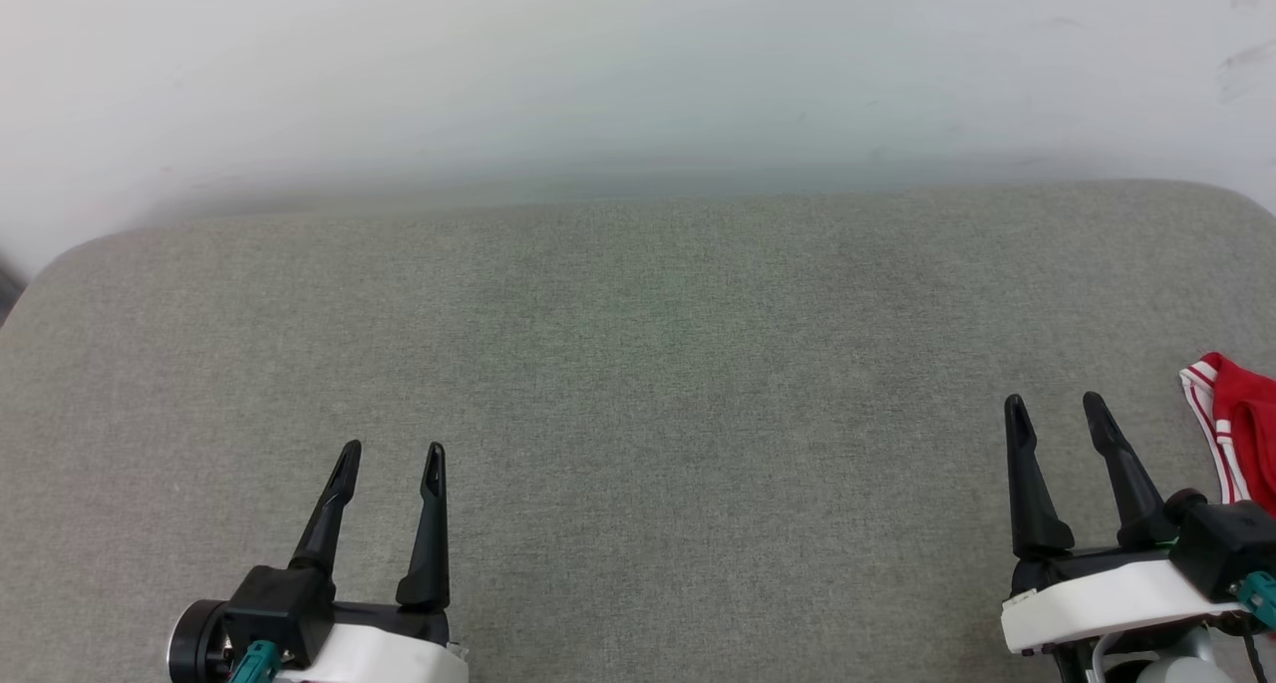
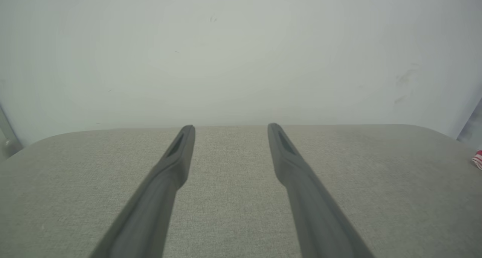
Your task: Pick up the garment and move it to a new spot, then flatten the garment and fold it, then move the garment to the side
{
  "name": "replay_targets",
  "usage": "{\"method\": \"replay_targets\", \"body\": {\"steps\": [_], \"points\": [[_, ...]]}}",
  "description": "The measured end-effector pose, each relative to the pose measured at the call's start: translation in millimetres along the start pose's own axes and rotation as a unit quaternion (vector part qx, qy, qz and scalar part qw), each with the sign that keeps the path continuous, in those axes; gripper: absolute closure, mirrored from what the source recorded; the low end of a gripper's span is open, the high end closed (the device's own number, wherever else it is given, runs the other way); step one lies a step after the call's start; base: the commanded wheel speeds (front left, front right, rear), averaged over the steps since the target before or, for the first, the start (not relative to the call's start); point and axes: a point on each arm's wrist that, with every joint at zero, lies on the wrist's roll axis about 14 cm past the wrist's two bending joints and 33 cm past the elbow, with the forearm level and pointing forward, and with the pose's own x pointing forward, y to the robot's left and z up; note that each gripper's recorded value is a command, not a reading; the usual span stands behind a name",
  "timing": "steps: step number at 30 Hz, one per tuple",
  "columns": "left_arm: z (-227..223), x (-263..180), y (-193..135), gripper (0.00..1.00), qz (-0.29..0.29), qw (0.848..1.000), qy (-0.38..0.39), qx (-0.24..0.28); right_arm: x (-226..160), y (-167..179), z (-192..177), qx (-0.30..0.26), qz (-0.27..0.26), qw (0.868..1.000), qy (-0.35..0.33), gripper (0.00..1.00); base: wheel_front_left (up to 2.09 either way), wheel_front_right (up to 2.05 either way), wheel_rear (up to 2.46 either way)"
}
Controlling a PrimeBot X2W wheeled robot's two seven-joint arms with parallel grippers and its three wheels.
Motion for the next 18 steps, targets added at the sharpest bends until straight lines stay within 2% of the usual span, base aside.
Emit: {"method": "replay_targets", "body": {"steps": [7, 8, 12, 18], "points": [[4.0, -0.8, 0.6, 0.0, 0.004, 1.0, -0.007, -0.011, 0.4, 4.5, -0.1, -0.007, 0.008, 1.0, 0.0, 0.0, 0.0, 0.0, 0.0], [1.4, -1.5, 1.1, 1.0, 0.004, 1.0, -0.003, -0.011, -0.2, 4.2, -2.8, -0.006, 0.007, 1.0, 0.004, 1.0, 0.0, 0.0, 0.0], [-13.8, -8.4, 2.5, 1.0, 0.009, 1.0, 0.022, -0.017, -6.3, 1.4, -17.1, 0.0, 0.001, 1.0, 0.028, 1.0, 0.0, 0.0, 0.0], [-19.8, -10.5, 8.2, 1.0, 0.028, 0.996, 0.035, -0.074, -8.8, -2.8, -22.5, 0.055, -0.014, 0.998, 0.038, 1.0, 0.0, 0.0, 0.0]]}}
